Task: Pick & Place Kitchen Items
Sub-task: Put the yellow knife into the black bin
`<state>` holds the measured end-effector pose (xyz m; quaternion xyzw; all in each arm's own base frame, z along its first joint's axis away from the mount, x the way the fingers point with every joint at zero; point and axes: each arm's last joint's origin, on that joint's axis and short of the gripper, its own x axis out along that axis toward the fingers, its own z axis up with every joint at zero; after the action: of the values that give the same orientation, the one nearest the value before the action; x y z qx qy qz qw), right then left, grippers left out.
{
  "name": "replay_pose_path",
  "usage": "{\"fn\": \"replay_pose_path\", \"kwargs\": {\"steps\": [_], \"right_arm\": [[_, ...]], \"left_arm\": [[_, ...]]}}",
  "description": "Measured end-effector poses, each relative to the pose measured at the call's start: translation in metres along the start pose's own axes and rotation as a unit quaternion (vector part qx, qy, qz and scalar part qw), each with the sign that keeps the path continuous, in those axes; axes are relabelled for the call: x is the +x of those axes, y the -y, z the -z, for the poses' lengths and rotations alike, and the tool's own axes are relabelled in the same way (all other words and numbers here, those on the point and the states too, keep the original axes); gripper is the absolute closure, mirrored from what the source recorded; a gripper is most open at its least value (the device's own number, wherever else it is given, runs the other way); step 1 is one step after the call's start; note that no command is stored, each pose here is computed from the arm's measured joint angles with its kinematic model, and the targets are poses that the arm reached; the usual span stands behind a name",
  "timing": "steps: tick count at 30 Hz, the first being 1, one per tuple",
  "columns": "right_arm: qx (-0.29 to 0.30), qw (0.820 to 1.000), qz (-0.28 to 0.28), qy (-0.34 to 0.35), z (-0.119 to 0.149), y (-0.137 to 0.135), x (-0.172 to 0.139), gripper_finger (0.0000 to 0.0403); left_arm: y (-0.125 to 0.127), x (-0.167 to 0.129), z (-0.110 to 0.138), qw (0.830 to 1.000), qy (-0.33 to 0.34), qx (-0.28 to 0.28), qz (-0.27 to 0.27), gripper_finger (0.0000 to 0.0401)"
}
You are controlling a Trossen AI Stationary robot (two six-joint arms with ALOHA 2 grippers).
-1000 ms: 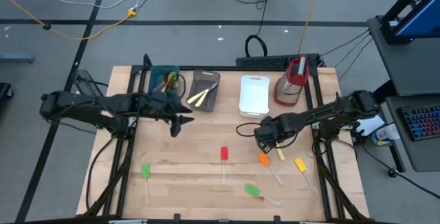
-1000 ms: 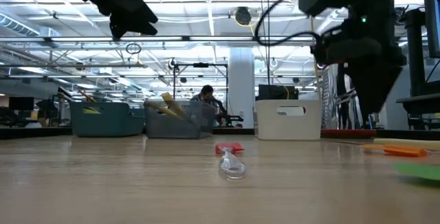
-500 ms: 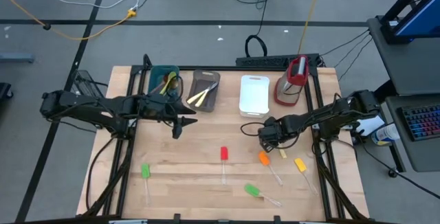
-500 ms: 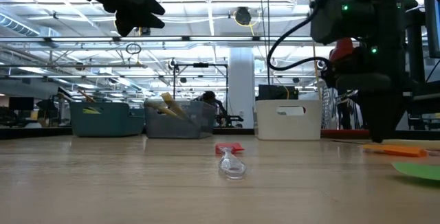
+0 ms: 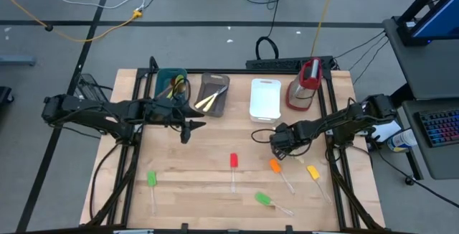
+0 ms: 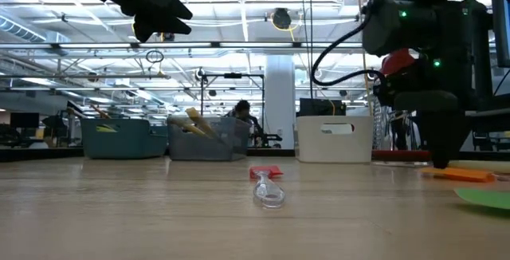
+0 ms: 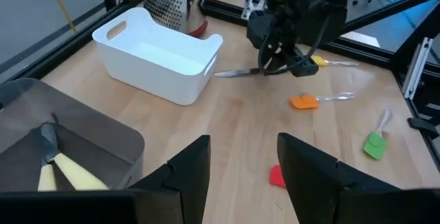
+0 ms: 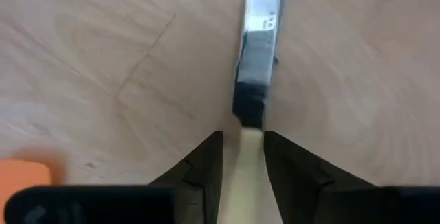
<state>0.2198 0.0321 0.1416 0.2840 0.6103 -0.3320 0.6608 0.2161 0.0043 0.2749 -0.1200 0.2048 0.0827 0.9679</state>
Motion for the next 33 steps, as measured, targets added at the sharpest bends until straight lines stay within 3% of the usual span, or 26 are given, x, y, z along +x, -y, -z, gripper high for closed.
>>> {"fn": "replay_pose_path", "kwargs": {"steps": [5, 16, 20, 28, 33], "right_arm": [[0.001, 0.999, -0.034, 0.021, -0.003, -0.002, -0.014, 0.0292], [-0.005, 1.0, -0.025, 0.001, 0.004, 0.006, -0.003, 0.027], [-0.014, 0.998, -0.054, -0.001, 0.005, 0.005, 0.003, 0.0273], [-0.075, 0.995, -0.069, 0.001, 0.006, 0.006, -0.003, 0.0276], [-0.08, 0.995, -0.062, -0.002, 0.008, 0.009, 0.001, 0.0297]], "left_arm": [[0.0, 0.0, 0.0, 1.0, 0.0, 0.0, -0.001, 0.0229], [0.0, 0.0, 0.0, 1.0, -0.003, 0.0, -0.001, 0.0229], [0.0, 0.0, 0.001, 1.0, -0.003, 0.001, -0.001, 0.0229], [0.0, 0.0, 0.001, 1.0, -0.005, 0.003, -0.002, 0.0229], [0.0, 0.0, 0.001, 1.0, -0.004, 0.002, -0.001, 0.0229]]}}
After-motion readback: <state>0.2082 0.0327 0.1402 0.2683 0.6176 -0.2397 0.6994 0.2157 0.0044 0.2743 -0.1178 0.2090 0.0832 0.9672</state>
